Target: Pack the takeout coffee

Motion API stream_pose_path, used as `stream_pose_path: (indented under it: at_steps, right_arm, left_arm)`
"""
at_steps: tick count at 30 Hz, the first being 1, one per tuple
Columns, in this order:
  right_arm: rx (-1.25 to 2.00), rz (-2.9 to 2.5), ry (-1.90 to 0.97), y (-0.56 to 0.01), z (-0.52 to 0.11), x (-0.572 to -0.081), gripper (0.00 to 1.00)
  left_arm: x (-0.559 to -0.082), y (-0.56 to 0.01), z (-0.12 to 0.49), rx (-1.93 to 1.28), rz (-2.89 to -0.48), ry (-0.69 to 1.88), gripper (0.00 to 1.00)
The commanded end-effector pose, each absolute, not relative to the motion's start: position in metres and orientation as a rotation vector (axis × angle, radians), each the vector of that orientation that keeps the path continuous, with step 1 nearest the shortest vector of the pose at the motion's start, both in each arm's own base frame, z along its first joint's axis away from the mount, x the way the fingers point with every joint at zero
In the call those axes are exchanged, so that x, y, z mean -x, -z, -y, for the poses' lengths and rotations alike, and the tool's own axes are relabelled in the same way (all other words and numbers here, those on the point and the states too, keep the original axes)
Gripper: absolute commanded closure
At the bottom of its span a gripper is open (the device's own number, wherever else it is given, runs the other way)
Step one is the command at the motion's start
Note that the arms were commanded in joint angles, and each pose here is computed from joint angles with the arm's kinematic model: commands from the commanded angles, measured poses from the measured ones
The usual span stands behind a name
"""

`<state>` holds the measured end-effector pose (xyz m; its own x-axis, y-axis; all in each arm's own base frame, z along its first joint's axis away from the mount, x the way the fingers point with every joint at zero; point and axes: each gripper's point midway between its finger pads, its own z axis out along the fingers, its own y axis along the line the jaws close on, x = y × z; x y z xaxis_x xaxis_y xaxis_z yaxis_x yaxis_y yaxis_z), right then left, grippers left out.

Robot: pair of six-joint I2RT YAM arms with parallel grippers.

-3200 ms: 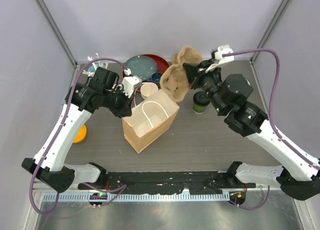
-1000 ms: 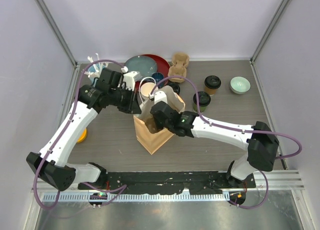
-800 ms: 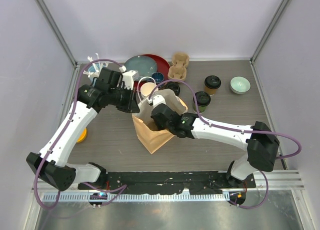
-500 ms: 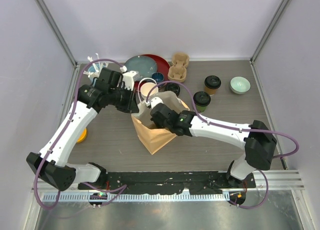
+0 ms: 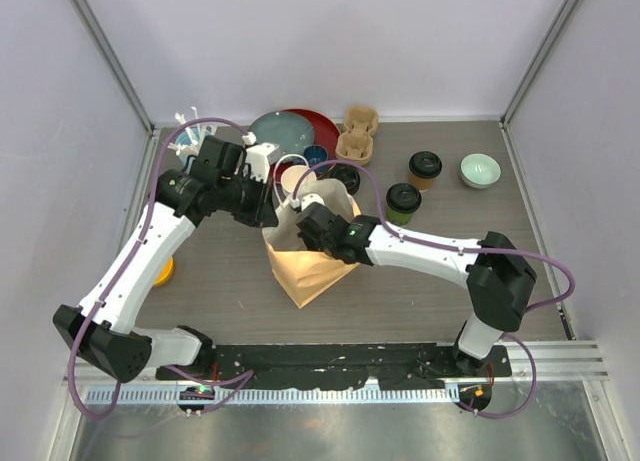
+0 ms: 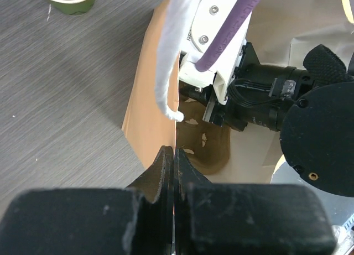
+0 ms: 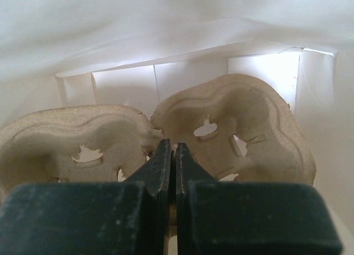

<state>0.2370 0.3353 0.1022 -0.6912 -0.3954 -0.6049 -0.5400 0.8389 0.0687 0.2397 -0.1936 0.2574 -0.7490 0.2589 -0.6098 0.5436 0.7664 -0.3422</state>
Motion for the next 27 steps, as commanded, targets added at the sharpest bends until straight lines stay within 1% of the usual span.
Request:
stream_pose_path:
  at_steps: [1,4,6,8,9,10,11,12,14,15,16,18,21,27]
  right_arm:
    - [0.685,-2.553,-0.222,-0.057,-0.314,-0.225,0.99]
    - [0.713,-2.542,-0.219,-0.058,-0.311,-0.223,0.99]
    - [0.754,-2.566,-0.192,-0.056,-0.306,-0.219,0.99]
    - [0.787,-2.586,-0.144,-0.054,-0.305,-0.221,0.95]
    - [0.801,-2.604,-0.121,-0.053,-0.301,-0.218,0.89]
    - [0.802,-2.606,-0.118,-0.054,-0.301,-0.218,0.72]
    - [0.801,-2.598,-0.135,-0.059,-0.303,-0.22,0.66]
    - [0.798,-2.591,-0.15,-0.062,-0.306,-0.22,0.52]
    - [0.782,-2.562,-0.184,-0.075,-0.313,-0.225,0.47]
    - [0.777,-2.543,-0.204,-0.084,-0.316,-0.226,0.43]
    - [0.764,-2.522,-0.221,-0.093,-0.319,-0.23,0.41]
    - [0.752,-2.485,-0.256,-0.109,-0.324,-0.233,0.32]
    - [0.721,-2.397,-0.299,-0.139,-0.331,-0.242,0.27]
    - [0.65,-2.192,-0.4,-0.204,-0.341,-0.258,0.23]
  left_arm:
    - [-0.248,-0.289,0.197,-0.612,-2.278,0.692,1.0]
    - [-0.258,-0.285,0.189,-0.603,-2.271,0.61,1.0]
    - [-0.259,-0.281,0.189,-0.614,-2.278,0.602,1.0]
    - [-0.256,-0.278,0.193,-0.642,-2.282,0.631,1.0]
    - [-0.256,-0.277,0.194,-0.646,-2.283,0.64,1.0]
    - [-0.255,-0.276,0.195,-0.647,-2.289,0.646,1.0]
    - [-0.253,-0.276,0.196,-0.655,-2.29,0.659,1.0]
    - [-0.252,-0.275,0.197,-0.662,-2.29,0.669,1.0]
    - [-0.248,-0.276,0.2,-0.691,-2.285,0.696,1.0]
    - [-0.245,-0.276,0.2,-0.702,-2.289,0.704,1.0]
    - [-0.243,-0.277,0.2,-0.71,-2.286,0.706,1.0]
    - [-0.242,-0.276,0.198,-0.724,-2.288,0.695,1.0]
    - [-0.24,-0.275,0.194,-0.739,-2.291,0.668,1.0]
    - [-0.239,-0.27,0.188,-0.773,-2.304,0.623,1.0]
